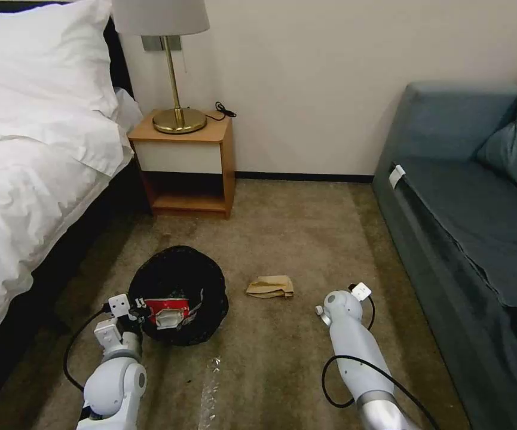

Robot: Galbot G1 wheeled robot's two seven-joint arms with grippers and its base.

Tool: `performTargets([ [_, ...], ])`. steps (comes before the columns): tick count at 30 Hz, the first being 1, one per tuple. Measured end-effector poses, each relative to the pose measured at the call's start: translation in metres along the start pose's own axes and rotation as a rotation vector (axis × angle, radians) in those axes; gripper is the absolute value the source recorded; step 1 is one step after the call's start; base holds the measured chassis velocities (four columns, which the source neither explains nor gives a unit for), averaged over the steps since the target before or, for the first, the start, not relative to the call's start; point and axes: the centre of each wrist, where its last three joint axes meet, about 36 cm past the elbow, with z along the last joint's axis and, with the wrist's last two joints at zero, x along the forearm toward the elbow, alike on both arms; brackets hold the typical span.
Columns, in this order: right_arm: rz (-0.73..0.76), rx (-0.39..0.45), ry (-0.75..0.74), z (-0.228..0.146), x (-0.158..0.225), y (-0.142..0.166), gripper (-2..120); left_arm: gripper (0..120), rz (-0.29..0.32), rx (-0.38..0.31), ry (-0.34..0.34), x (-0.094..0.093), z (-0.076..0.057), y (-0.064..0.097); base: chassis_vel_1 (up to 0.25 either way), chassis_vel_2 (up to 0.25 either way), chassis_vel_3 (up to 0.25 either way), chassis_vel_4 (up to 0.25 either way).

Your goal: Pick up the trash bin, then pick up the garbage on the floor and place it into the trash bin.

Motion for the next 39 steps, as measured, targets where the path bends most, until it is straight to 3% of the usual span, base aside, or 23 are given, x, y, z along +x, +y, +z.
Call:
performTargets([
  [6,-0.003,0.005,-0.01,0.003,-0.002,-0.004,30,3,0.0,0.001,-0.004,-0.001,-0.002,0.0,0.0,0.0,0.0,0.0],
  [15,-0.009,0.019,-0.032,0.005,-0.003,-0.006,7,3,-0.004,0.003,-0.008,-0.001,-0.003,0.0,0.0,0.0,0.0,0.0],
  [30,-0.069,0.064,-0.121,0.007,0.026,-0.002,4,3,-0.001,0.005,-0.007,-0.001,-0.003,-0.001,0.0,0.0,0.0,0.0],
  [39,-0.299,0.111,-0.258,0.003,0.123,0.04,4,3,0.006,0.007,0.0,-0.001,0.0,-0.005,0.0,0.0,0.0,0.0],
])
